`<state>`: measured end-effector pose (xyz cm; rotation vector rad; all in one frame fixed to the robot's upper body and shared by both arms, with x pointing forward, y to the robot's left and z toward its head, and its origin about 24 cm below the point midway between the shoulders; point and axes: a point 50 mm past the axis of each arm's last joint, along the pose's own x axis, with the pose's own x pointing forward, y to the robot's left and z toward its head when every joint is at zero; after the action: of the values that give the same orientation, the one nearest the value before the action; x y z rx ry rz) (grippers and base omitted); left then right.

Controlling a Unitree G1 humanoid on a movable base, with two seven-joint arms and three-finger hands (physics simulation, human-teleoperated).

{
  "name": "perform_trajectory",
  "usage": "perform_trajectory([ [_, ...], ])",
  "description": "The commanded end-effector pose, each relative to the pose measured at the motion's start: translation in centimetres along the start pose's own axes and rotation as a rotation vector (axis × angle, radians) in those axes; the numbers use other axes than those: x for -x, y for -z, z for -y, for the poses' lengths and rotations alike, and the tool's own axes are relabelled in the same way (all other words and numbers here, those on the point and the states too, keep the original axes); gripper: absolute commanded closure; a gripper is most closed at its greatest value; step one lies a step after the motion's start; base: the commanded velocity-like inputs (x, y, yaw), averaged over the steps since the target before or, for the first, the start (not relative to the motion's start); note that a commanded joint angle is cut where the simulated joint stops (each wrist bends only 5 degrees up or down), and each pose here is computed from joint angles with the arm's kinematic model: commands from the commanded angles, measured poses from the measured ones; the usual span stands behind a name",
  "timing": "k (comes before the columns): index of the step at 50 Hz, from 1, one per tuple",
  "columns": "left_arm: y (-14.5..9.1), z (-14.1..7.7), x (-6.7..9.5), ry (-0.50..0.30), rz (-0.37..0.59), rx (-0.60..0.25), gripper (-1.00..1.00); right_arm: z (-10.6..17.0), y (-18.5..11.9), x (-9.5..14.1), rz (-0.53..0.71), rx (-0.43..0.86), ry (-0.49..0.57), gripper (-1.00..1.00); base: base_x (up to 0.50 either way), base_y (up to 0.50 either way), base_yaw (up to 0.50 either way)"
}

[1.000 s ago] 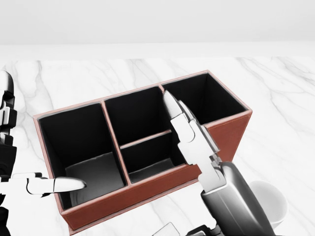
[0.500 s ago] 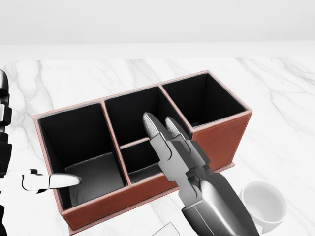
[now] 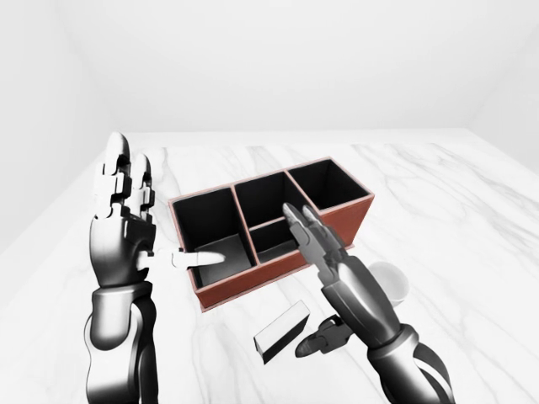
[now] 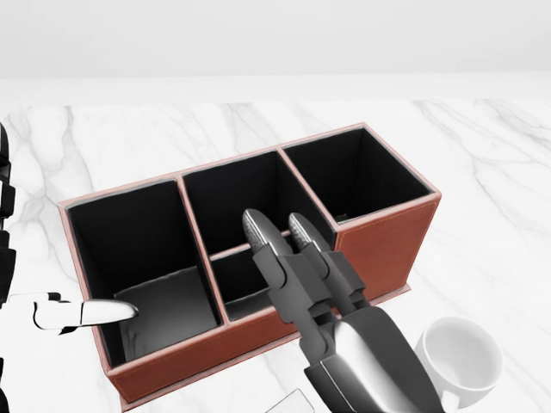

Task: Pick up the book and place it in the front compartment of the caddy.

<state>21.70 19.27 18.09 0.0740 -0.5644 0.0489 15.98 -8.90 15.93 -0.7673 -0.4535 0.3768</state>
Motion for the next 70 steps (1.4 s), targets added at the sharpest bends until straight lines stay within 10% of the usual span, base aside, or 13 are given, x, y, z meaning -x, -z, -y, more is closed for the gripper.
perform_trajectory([
  [1,0.0,-0.1,0.0,-0.003,0.0,0.0,-1.0,-0.1,-0.3,0.0,-0.005,0.043,-0.008,-1.0,0.0,0.0,0.0],
  [70,-0.3,-0.5,-0.3,-0.013,0.018,-0.001,-1.0,-4.3,2.2,0.0,-0.128,0.106,-0.086,-1.0,0.0,0.0,0.0],
])
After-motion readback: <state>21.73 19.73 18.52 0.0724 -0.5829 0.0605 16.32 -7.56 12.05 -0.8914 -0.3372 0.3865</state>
